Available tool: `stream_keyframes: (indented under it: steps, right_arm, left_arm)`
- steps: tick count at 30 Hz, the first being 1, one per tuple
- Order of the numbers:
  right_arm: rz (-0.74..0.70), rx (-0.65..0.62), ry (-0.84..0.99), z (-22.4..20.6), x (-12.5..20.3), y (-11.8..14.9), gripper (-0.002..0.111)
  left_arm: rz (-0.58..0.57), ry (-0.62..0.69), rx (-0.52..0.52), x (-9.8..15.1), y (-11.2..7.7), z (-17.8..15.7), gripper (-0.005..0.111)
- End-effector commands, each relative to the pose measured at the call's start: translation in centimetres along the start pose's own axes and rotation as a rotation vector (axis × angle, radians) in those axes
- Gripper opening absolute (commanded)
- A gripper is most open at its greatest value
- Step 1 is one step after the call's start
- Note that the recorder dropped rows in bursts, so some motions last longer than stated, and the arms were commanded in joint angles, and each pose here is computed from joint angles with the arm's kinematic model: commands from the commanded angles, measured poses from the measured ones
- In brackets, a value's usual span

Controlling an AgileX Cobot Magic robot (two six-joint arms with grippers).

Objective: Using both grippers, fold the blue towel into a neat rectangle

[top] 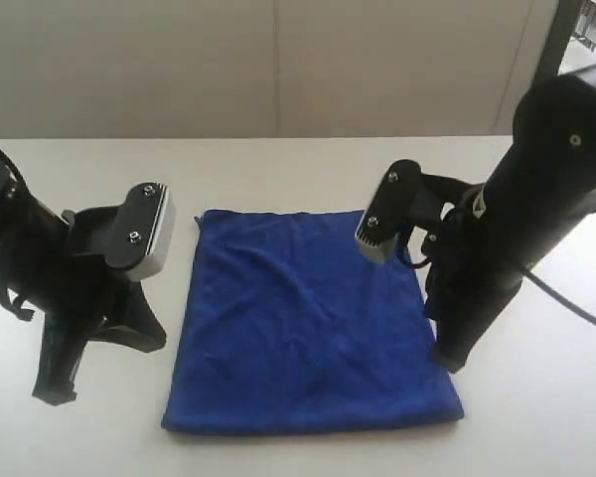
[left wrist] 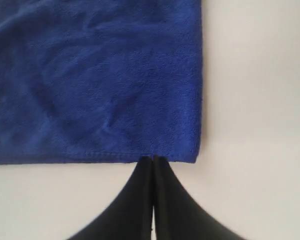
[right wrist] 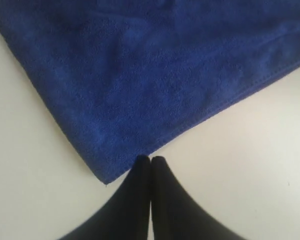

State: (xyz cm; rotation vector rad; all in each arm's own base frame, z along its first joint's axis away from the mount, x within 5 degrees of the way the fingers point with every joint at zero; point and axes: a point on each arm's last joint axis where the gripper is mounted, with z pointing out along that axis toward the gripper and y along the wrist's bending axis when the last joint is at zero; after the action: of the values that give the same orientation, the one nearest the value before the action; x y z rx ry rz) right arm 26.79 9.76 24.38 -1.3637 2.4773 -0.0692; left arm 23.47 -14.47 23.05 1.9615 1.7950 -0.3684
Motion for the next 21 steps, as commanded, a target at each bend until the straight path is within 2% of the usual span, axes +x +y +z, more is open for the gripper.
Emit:
stream_keyframes:
  steps: [1, 3, 6, 8, 11, 13, 16, 19, 21]
  right_arm:
    - [-0.049, 0.017, -0.032, 2.1, 0.2, 0.2, 0.004]
    - [-0.085, 0.02, -0.034, 3.1, 0.4, 0.3, 0.011]
    - [-0.174, 0.008, -0.018, 4.5, 0.6, 0.5, 0.027]
    - [-0.213, -0.003, -0.006, 5.4, 0.9, 0.7, 0.039]
    - [-0.309, -0.036, 0.025, 6.7, 1.4, 1.1, 0.052]
    - [-0.355, -0.056, 0.043, 7.4, 1.7, 1.4, 0.057]
    - [-0.363, -0.039, 0.028, 7.8, 1.8, 1.4, 0.057]
    - [-0.37, -0.033, 0.03, 7.8, 1.9, 1.4, 0.057]
    - [-0.37, -0.035, 0.032, 7.9, 1.9, 1.4, 0.057]
  left_arm:
    - [-0.007, -0.051, 0.085, -0.4, -0.4, 0.8, 0.011]
    - [0.012, -0.058, 0.122, -0.3, -0.5, 1.1, 0.027]
    - [0.034, -0.058, 0.154, -0.2, -0.7, 1.5, 0.058]
    - [0.025, -0.053, 0.15, 0.0, -0.5, 2.0, 0.069]
    - [-0.004, -0.054, 0.145, 0.3, -0.5, 2.8, 0.068]
    - [0.024, -0.04, 0.15, 0.5, -0.9, 3.8, 0.068]
    - [0.097, -0.015, 0.132, 0.3, -1.7, 5.4, 0.068]
    - [0.126, 0.014, 0.05, 0.1, -2.0, 6.4, 0.068]
    - [0.131, 0.025, 0.031, 0.1, -2.2, 6.7, 0.068]
